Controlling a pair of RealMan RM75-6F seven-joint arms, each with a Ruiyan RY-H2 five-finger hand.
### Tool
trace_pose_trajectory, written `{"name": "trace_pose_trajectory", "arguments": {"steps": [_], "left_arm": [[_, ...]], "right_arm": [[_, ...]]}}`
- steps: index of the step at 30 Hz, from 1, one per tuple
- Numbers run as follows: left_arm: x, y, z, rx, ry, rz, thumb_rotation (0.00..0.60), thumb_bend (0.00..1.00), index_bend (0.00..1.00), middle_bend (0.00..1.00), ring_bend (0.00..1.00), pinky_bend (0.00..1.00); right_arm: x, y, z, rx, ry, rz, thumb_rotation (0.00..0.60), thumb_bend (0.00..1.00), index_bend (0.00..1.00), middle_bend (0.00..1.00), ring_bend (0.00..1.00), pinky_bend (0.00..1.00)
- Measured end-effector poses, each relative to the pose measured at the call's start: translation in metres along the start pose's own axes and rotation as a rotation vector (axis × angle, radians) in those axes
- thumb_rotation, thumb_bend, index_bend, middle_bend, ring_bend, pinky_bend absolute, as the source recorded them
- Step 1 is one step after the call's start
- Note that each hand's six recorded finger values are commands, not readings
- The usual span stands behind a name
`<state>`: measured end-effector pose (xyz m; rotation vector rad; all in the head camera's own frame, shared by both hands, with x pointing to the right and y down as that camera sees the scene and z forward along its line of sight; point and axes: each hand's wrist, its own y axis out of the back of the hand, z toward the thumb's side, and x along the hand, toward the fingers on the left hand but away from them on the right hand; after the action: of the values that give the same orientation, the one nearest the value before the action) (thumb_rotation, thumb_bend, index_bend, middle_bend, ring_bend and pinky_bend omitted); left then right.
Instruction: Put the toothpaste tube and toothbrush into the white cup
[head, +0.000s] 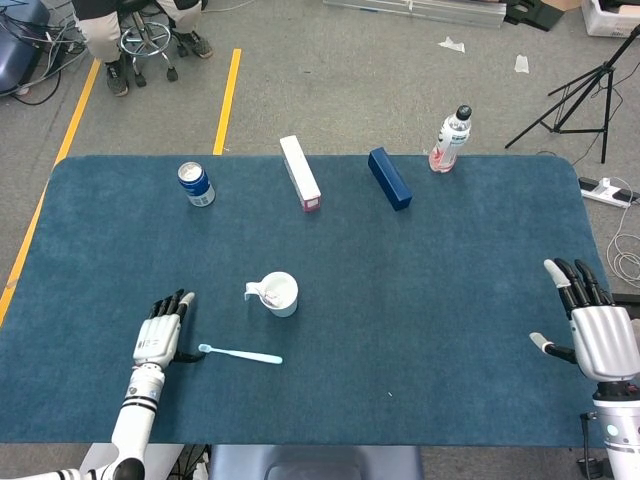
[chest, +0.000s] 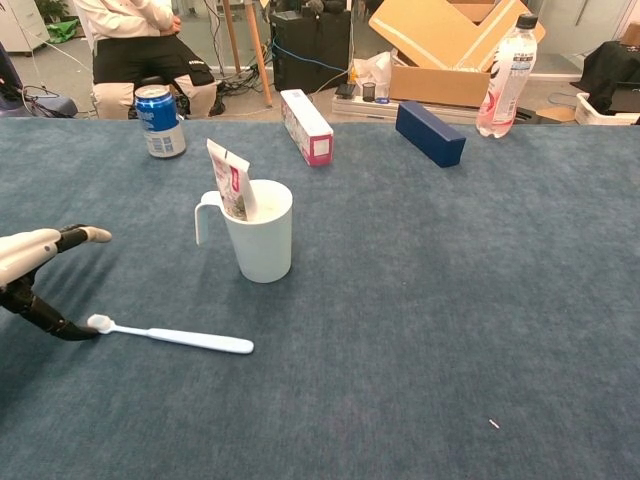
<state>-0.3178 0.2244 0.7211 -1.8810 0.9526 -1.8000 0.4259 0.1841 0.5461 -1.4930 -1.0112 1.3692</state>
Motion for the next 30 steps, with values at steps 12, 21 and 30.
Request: {"name": "trace_pose_trajectory", "arguments": {"steps": [12, 21, 30], "left_arm": [[0.001, 0.010, 0.013, 0.033, -0.037, 0.032, 0.600, 0.00, 0.00, 0.00, 0.00, 0.00], [-0.008, 0.023, 0.021, 0.251, -0.074, 0.049, 0.600, 0.00, 0.14, 0.17, 0.11, 0.18], [-0.018, 0.039, 0.031, 0.420, -0.153, 0.105, 0.600, 0.00, 0.30, 0.97, 0.74, 0.61]], "right_arm": [[0.001, 0.001, 0.000, -0.002, 0.003, -0.002, 0.600, 0.00, 0.02, 0.11, 0.03, 0.35], [0.000, 0.001, 0.000, -0.002, -0.001, -0.003, 0.600, 0.00, 0.02, 0.11, 0.03, 0.35], [0.000, 0.001, -0.001, -0.003, -0.002, -0.003, 0.600, 0.00, 0.02, 0.11, 0.03, 0.35]]}}
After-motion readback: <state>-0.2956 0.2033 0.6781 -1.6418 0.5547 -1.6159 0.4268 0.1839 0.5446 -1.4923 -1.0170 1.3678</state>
